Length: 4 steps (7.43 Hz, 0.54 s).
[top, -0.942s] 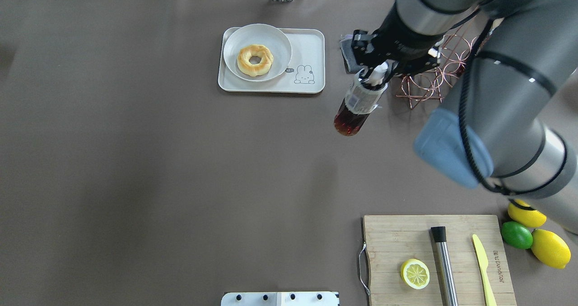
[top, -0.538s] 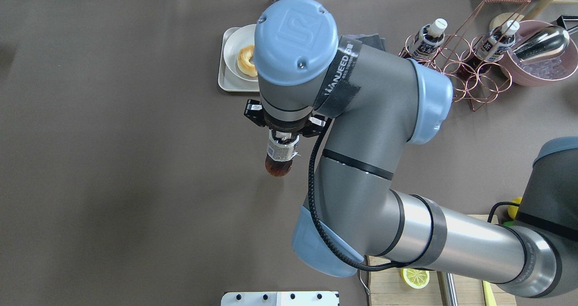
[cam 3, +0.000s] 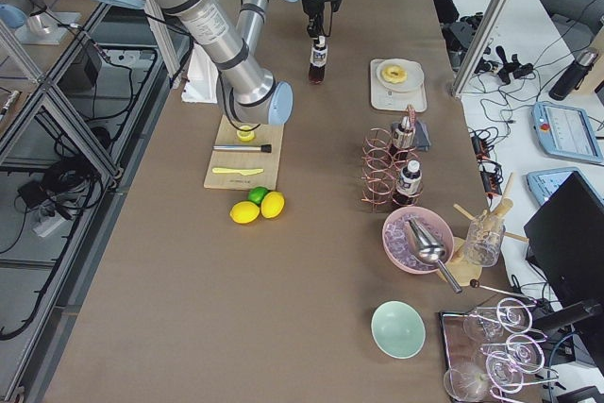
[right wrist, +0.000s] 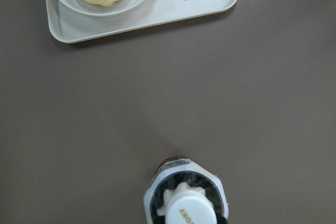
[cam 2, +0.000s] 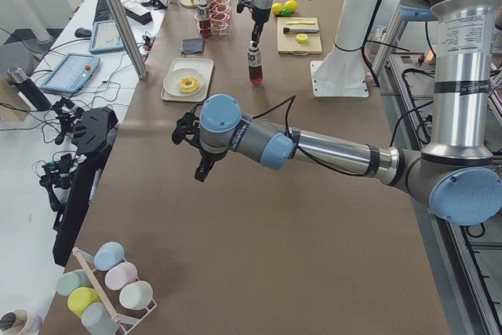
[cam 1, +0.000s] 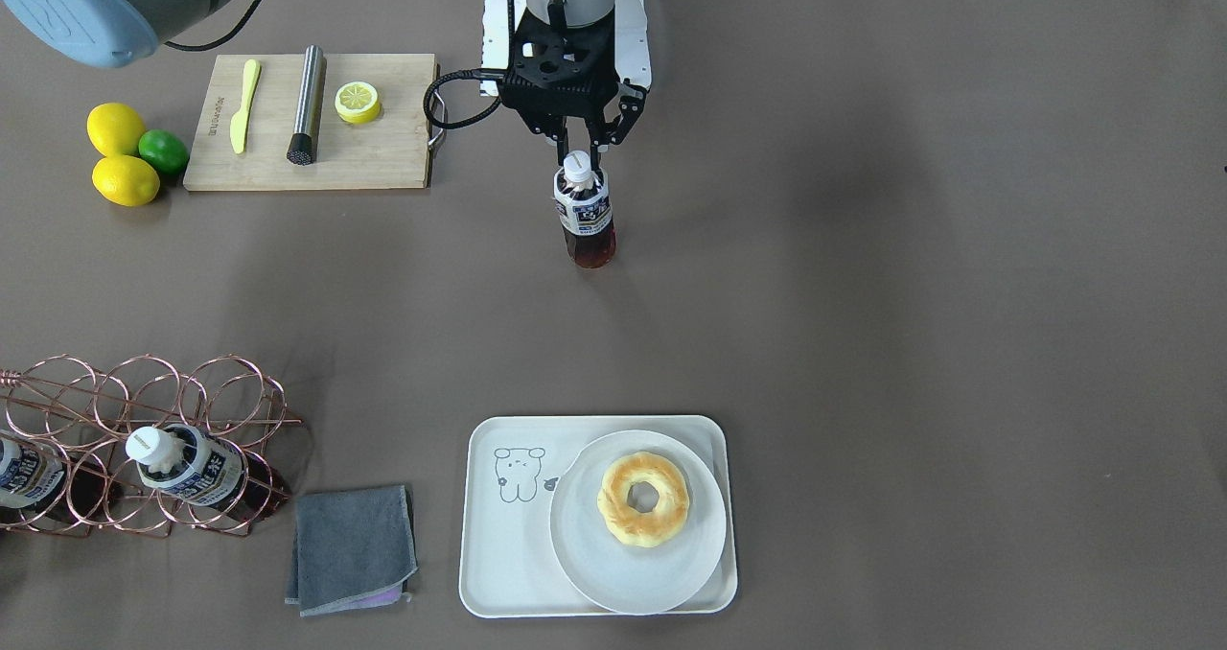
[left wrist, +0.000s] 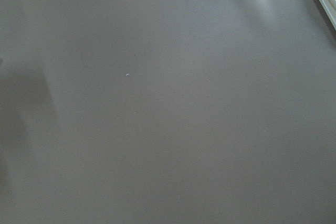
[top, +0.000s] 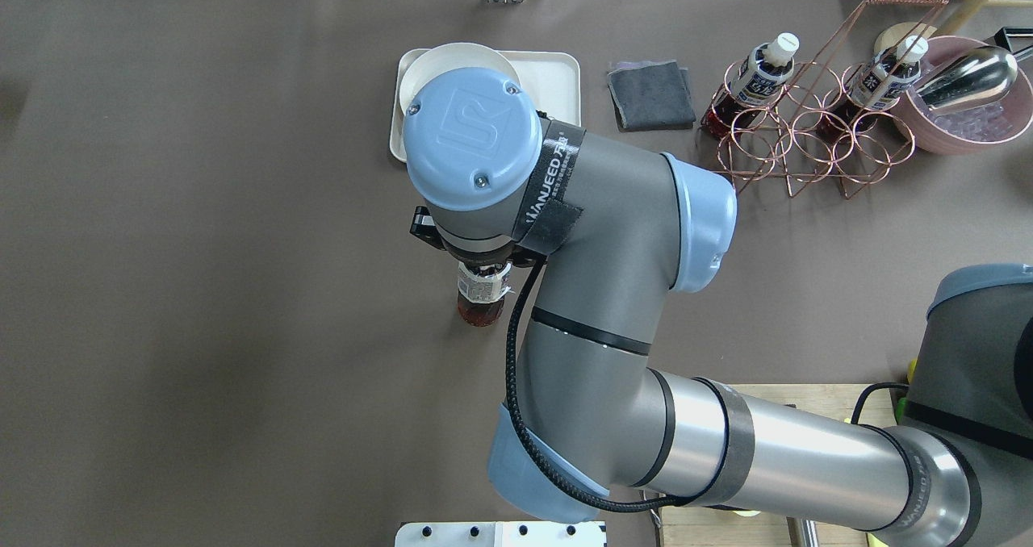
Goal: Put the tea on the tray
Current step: 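Carry the bottle toward the tray and set it on the table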
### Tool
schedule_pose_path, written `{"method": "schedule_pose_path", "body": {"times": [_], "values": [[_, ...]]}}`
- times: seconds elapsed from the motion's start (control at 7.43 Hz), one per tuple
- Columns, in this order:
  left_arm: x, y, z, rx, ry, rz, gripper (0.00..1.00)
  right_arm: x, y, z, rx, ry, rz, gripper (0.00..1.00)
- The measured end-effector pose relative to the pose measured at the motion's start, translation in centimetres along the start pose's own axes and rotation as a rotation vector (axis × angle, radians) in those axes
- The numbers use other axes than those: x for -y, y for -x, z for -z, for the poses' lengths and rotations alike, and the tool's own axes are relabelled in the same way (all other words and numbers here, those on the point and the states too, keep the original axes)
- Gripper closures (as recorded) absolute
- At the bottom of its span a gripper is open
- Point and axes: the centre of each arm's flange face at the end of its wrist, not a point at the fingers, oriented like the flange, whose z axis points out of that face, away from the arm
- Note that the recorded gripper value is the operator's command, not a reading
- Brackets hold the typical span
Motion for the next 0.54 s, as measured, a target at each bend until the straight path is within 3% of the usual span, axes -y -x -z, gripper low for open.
{"method": "schedule_pose_path", "body": {"times": [0.13,0.27,0.4,0.54], "values": [[0.00,0.00,0.00,0.000,0.000,0.000,0.01,-0.26,0.07,-0.22,-0.003,-0.005,0.003,1.00],[-0.03,0.00,-0.01,0.000,0.000,0.000,0.01,-0.38,0.08,-0.33,-0.006,-0.011,0.006,0.36],[-0.08,0.00,0.00,0.000,0.000,0.000,0.01,-0.47,0.07,-0.44,-0.008,-0.014,0.010,0.00],[-0.11,0.00,0.00,0.000,0.000,0.000,0.01,-0.60,0.10,-0.51,-0.009,-0.016,0.013,0.00]]}}
